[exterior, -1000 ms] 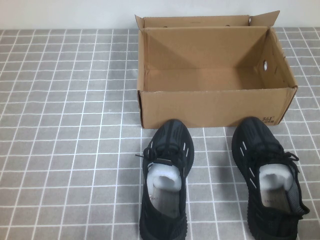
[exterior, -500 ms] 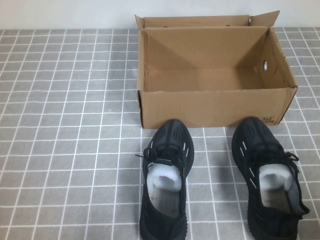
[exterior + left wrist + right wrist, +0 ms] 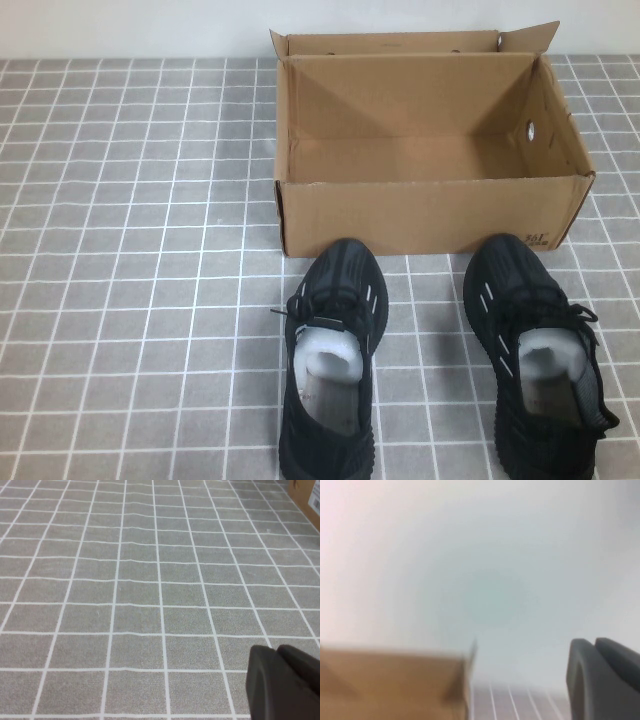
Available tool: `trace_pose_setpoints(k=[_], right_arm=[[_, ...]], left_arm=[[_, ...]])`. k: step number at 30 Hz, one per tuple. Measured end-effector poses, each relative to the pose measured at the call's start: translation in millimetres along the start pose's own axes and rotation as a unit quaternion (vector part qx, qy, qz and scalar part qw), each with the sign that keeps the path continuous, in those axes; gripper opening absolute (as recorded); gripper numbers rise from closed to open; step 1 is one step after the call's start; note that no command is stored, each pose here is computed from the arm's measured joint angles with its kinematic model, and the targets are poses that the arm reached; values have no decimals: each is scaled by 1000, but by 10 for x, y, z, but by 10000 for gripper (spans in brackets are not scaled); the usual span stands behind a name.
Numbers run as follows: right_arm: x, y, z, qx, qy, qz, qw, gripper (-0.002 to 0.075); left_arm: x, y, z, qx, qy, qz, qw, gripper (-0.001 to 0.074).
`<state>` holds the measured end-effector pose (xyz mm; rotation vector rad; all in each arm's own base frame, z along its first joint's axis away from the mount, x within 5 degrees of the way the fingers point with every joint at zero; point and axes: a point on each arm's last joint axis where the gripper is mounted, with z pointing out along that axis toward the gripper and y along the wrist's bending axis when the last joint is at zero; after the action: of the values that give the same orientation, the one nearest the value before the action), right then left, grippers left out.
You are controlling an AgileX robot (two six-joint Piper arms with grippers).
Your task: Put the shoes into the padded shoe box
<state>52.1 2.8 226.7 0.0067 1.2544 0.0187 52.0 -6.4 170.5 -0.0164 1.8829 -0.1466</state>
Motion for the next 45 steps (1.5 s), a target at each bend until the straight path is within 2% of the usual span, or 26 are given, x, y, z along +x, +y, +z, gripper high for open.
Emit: trace_pose_setpoints(k=[9,15,19,25,29,35,39,42,45], right_arm=[[-176,47,-18,-28,-97,22,995,-8],[-517,89,-150,-82,-278,107,951,-8],[-863,93,-171,-88,-318,117,937,-8],[-1565,82,-216,-68,-311,135,938,-8],[-1952,69,-156,-51,-280,150,947,-8],[-2191,7,165,6,-145,167,975,-8],[-1987,-58,489,59,9,179,982,-8],[-1714,-120,658,102,137,135,976,-8],[-1544,-162,770,123,213,103,964,-8]], left_arm=[[0,0,0,0,0,0,1000,-4],[0,0,0,0,0,0,1000,-4],[0,0,0,0,0,0,1000,-4],[0,0,0,0,0,0,1000,-4],[0,0,0,0,0,0,1000,-4],[0,0,0,0,0,0,1000,-4],[0,0,0,0,0,0,1000,-4],[0,0,0,0,0,0,1000,-4],[0,0,0,0,0,0,1000,-4]])
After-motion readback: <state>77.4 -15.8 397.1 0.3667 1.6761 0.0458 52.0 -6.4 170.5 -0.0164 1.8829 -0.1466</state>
